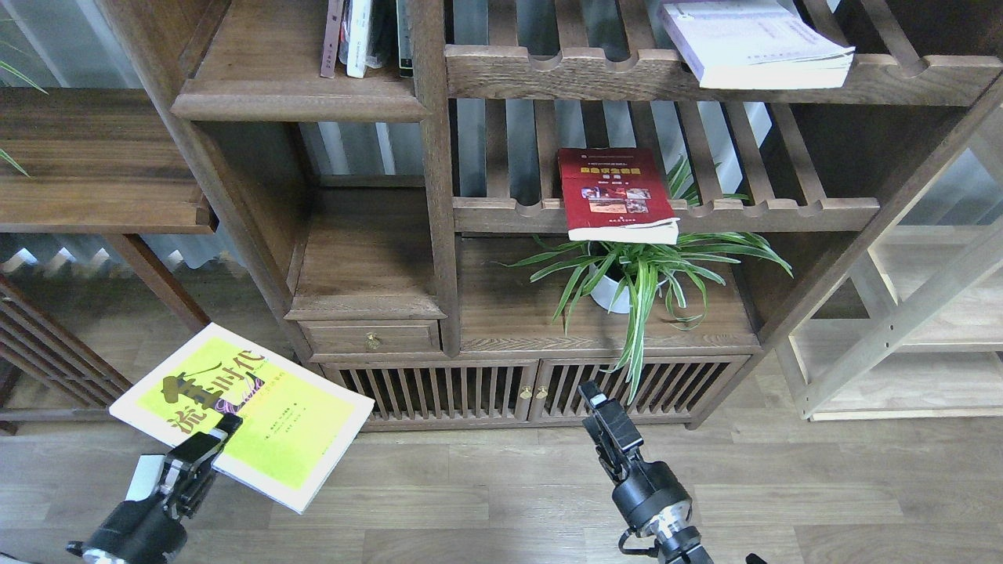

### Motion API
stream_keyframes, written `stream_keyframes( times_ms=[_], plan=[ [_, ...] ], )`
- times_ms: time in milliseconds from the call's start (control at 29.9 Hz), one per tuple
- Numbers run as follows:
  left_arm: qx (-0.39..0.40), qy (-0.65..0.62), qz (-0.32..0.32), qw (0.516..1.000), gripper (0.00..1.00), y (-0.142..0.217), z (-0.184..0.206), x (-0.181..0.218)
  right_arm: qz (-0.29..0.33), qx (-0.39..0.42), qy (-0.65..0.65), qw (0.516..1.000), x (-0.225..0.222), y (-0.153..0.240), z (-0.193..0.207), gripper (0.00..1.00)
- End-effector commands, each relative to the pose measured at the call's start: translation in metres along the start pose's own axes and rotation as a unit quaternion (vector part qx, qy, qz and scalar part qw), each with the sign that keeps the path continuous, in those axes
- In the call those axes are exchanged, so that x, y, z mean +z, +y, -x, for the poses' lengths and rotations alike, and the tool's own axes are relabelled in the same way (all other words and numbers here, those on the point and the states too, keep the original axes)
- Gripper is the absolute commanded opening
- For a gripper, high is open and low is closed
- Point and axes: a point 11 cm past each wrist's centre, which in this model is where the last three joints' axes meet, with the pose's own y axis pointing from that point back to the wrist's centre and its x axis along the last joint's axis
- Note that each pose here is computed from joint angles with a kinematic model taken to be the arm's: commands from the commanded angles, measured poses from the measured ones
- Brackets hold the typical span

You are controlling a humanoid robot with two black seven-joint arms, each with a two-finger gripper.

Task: Organize books on shelf
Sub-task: 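Carry the yellow book with the left gripper up beside the shelf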

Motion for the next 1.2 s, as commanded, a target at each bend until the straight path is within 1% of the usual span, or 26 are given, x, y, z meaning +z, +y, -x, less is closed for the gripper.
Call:
stream_keyframes(
  times_ms=[0,234,635,769,836,1003,1170],
  plan=[
    [0.013,-0.057,0.013,0.998,0.00,0.005,-0.001,0.022,0.001,0.001,0.003,1.000,-0.001,-0.002,0.000,0.99],
    [0.027,-0.143,0.042,0.988,0.00,0.015,0.007,0.059,0.002,-0.001,0.004,1.000,-0.002,-0.004,0.001,0.99],
    [0.026,-0.237,0.009,0.971,0.00,0.028,0.041,0.099,0.002,0.005,0.005,1.000,-0.002,-0.002,-0.003,0.99],
    [0.037,-0.265,0.030,0.963,0.00,0.038,0.049,0.121,0.002,0.005,0.006,1.000,-0.002,-0.003,-0.003,0.99],
    [0.029,-0.277,0.043,0.960,0.00,0.040,0.059,0.128,0.002,0.004,0.006,1.000,-0.002,-0.003,-0.002,0.99],
    [0.006,-0.300,0.061,0.952,0.00,0.041,0.083,0.137,0.002,0.000,0.007,1.000,-0.003,-0.006,0.000,0.99],
    [0.016,-0.323,0.065,0.944,0.00,0.047,0.088,0.147,0.002,0.000,0.007,1.000,-0.003,-0.006,0.000,0.99]
  ],
)
